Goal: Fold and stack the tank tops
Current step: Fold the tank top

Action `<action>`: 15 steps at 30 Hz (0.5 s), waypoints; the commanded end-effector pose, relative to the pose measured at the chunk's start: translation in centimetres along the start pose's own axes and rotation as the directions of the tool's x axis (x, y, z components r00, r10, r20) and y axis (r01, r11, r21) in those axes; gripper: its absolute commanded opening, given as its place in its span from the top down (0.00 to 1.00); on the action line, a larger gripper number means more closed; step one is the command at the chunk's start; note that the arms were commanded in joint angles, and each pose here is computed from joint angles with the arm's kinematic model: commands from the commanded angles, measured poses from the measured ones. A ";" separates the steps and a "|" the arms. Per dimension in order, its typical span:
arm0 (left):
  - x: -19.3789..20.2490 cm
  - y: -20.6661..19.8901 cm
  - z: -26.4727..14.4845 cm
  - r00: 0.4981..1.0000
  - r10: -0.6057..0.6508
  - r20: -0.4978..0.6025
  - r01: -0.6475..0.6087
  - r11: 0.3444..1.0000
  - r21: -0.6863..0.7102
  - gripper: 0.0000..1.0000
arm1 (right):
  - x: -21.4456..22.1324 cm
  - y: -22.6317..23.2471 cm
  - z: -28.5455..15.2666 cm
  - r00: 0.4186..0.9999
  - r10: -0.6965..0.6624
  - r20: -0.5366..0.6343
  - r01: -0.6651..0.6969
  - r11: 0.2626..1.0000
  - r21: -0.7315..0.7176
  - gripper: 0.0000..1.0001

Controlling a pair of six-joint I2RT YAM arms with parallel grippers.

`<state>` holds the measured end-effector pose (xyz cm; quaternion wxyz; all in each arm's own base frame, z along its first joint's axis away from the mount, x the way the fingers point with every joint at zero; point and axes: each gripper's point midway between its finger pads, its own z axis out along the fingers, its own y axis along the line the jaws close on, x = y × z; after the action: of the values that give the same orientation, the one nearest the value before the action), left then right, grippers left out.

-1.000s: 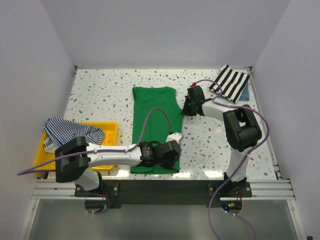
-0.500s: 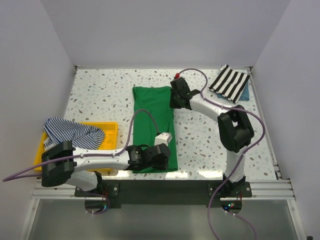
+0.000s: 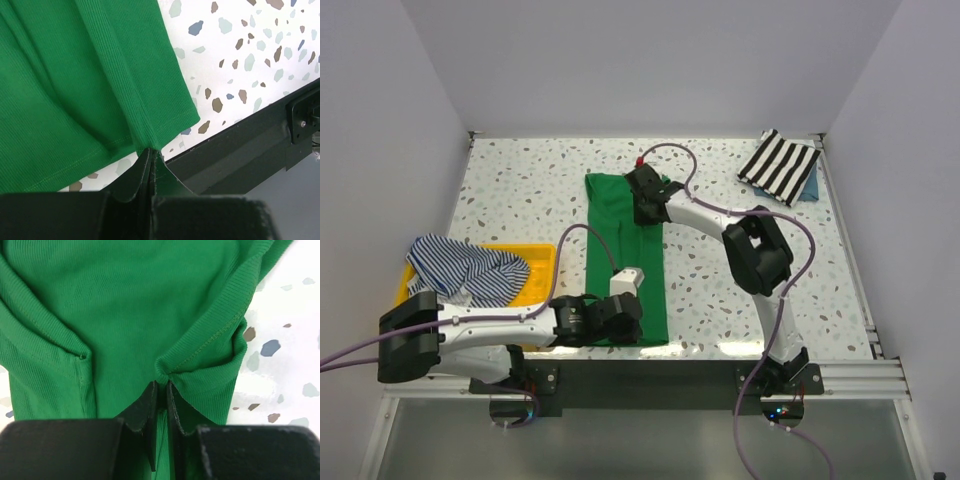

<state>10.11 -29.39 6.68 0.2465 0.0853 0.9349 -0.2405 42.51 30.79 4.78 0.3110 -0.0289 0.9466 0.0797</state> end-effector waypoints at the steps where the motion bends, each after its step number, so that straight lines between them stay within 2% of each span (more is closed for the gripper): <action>1: 0.1 1.0 -0.6 0.999 -0.036 0.010 0.036 0.999 -0.021 1.00 | -1.1 1.0 -0.6 0.999 -0.028 0.037 0.027 0.999 0.019 0.98; 15: 2.2 3.6 -1.3 0.998 -0.027 -0.060 0.022 0.997 -0.080 1.00 | -0.9 3.5 -0.5 0.996 -0.072 0.044 0.072 0.997 0.009 0.97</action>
<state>9.05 -26.30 5.33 0.2277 0.0768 0.9478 -0.2098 41.78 33.48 5.19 0.3184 -0.0569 0.9437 0.0694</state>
